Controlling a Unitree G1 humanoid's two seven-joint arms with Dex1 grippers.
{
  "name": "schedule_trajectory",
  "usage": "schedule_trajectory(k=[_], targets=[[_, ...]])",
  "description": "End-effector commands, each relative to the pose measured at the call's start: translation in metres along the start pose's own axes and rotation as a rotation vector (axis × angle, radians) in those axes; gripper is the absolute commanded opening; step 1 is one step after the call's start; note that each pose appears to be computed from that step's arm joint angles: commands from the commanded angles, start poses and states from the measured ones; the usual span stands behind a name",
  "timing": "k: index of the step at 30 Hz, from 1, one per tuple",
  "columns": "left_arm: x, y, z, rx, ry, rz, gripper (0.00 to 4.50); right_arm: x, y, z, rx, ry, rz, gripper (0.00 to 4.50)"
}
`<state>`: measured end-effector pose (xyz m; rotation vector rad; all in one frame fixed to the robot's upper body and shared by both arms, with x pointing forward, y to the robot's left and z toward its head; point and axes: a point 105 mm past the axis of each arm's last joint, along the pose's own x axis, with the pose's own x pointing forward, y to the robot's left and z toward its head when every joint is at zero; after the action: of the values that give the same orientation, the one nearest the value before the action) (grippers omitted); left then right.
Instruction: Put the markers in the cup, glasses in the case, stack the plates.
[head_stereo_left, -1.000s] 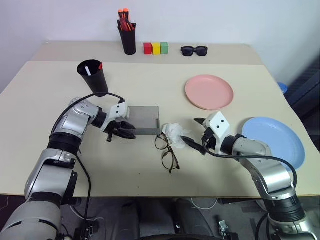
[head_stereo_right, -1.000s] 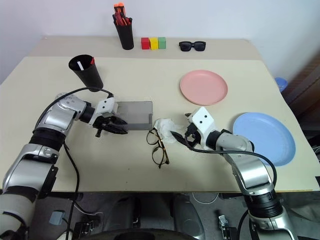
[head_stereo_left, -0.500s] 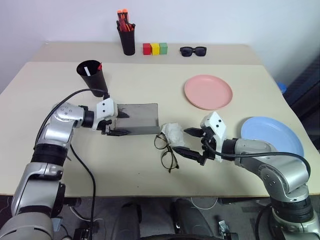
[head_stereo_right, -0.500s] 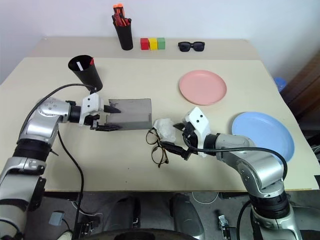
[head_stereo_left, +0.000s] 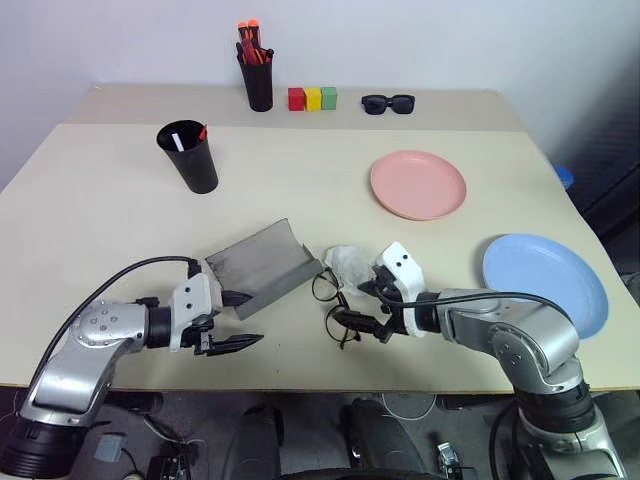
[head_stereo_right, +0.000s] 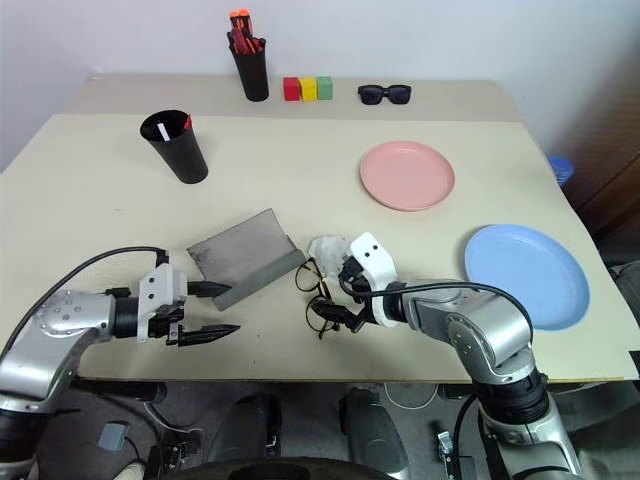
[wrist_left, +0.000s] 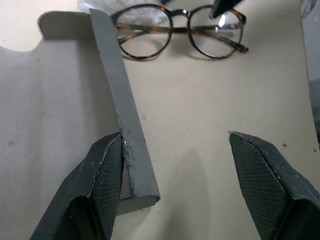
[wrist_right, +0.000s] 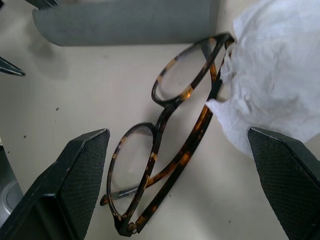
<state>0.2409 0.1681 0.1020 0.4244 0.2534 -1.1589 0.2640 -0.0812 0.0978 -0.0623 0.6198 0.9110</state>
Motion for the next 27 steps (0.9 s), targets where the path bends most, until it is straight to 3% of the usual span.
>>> schedule_trajectory(k=[1,13,16,23,27], targets=[[-0.007,0.01,0.017,0.066,-0.036,0.073,3.32,0.002,0.004,0.007,-0.012,-0.015,0.018,4.5],[-0.009,0.079,0.02,0.168,-0.028,0.311,3.32,0.005,0.0,0.016,-0.035,-0.041,0.005,4.5],[-0.008,0.075,0.025,0.148,-0.052,0.254,3.32,0.004,0.0,0.017,-0.04,-0.05,-0.001,4.5],[-0.012,0.031,0.034,-0.22,-0.073,-0.008,3.32,0.002,-0.003,0.018,-0.043,-0.063,-0.027,4.5],[-0.003,0.034,0.036,-0.305,-0.058,0.046,3.32,0.003,-0.004,0.019,-0.045,-0.071,-0.033,4.5]])
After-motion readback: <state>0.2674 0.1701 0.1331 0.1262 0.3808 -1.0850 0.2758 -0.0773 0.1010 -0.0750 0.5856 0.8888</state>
